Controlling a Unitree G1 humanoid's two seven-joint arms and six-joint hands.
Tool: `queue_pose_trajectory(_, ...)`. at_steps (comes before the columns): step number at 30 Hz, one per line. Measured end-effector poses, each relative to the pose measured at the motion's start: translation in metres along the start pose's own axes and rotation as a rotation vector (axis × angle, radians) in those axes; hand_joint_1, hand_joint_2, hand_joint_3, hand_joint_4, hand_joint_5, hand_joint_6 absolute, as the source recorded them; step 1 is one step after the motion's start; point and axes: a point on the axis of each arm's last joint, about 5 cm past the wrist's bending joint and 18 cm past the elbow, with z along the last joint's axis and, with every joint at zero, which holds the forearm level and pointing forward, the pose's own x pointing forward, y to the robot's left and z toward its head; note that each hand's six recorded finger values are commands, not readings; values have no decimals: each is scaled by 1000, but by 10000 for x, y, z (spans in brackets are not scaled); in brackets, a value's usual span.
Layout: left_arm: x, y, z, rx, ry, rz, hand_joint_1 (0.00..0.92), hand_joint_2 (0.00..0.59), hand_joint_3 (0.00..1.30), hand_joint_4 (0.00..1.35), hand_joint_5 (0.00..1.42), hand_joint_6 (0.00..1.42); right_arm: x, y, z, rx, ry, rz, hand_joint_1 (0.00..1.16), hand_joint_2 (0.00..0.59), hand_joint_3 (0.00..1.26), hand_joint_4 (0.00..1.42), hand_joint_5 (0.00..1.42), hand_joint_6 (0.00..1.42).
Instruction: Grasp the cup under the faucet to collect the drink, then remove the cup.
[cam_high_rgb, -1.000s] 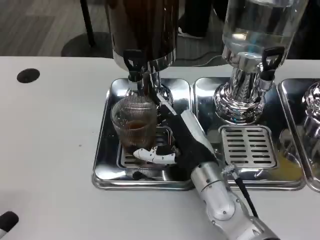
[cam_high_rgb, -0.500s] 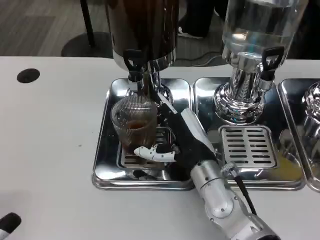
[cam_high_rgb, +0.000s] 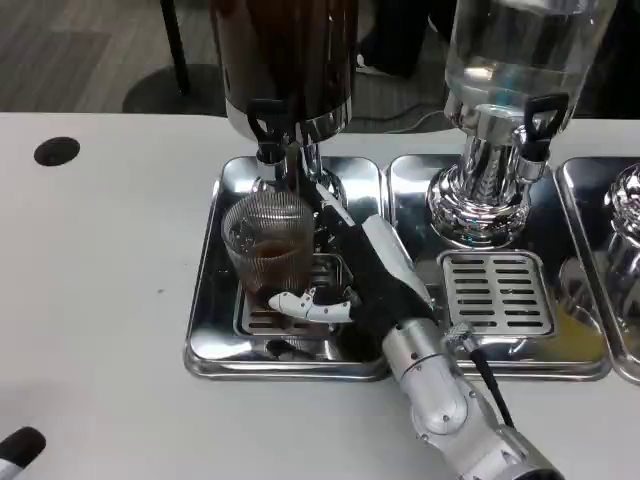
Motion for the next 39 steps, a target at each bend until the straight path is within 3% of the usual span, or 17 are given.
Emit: queue_pose_trajectory(39, -40, -5, -9, 5, 22, -16, 0, 33, 0, 0, 0, 0, -44, -15, -41, 9, 21, -16, 981, 159, 222, 282, 205, 8)
